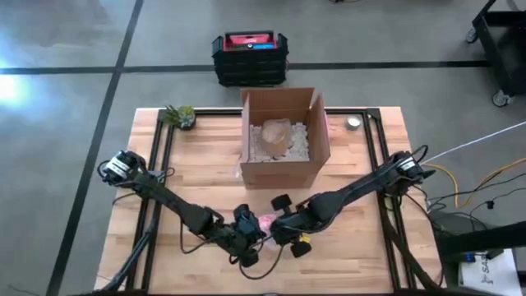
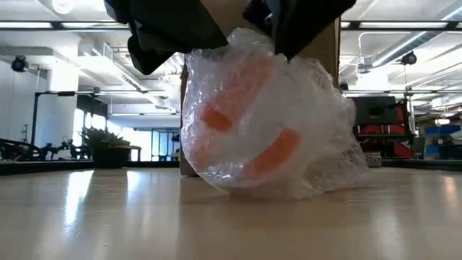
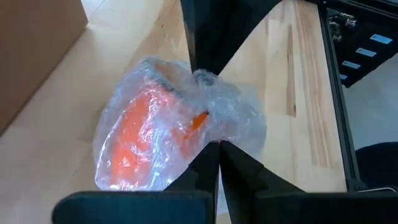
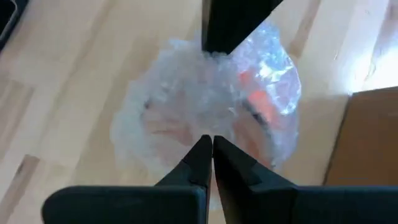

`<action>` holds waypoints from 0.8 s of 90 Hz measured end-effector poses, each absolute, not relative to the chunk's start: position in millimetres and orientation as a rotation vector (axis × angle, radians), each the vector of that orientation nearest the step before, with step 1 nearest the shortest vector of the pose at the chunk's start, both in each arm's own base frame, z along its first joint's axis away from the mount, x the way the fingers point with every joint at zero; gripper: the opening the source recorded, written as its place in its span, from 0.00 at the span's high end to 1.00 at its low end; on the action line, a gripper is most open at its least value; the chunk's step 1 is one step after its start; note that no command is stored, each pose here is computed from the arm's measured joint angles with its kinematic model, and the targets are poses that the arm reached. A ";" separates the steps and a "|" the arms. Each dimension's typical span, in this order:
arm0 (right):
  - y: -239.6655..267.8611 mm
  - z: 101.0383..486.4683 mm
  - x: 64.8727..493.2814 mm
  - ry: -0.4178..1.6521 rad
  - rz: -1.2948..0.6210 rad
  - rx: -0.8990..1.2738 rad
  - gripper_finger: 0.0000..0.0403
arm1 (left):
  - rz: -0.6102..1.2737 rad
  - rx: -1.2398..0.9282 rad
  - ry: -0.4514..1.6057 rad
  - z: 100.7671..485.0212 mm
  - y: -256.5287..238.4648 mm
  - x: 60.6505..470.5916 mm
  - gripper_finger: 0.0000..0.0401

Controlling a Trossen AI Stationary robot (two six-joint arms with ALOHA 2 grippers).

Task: Wrap mug
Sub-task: Wrap the orange mug with bubble wrap

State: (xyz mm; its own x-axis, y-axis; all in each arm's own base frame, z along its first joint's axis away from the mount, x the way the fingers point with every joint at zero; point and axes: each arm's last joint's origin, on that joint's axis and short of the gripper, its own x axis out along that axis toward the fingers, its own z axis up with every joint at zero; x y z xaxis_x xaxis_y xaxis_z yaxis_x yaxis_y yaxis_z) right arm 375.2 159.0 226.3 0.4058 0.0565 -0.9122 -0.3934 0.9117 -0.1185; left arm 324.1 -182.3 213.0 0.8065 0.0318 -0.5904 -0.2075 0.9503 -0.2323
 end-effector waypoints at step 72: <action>159.2 222.0 382.4 1.098 0.282 -0.329 0.99 | 0.133 -0.294 0.630 213.2 -182.0 322.4 1.00</action>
State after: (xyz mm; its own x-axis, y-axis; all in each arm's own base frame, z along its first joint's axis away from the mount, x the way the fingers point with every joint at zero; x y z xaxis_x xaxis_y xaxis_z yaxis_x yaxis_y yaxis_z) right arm 382.4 159.2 222.0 0.4283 0.0603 -0.9016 -0.3814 0.9166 -0.1198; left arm 322.4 -182.0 213.2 0.8009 0.0338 -0.5978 -0.2114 0.9501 -0.2295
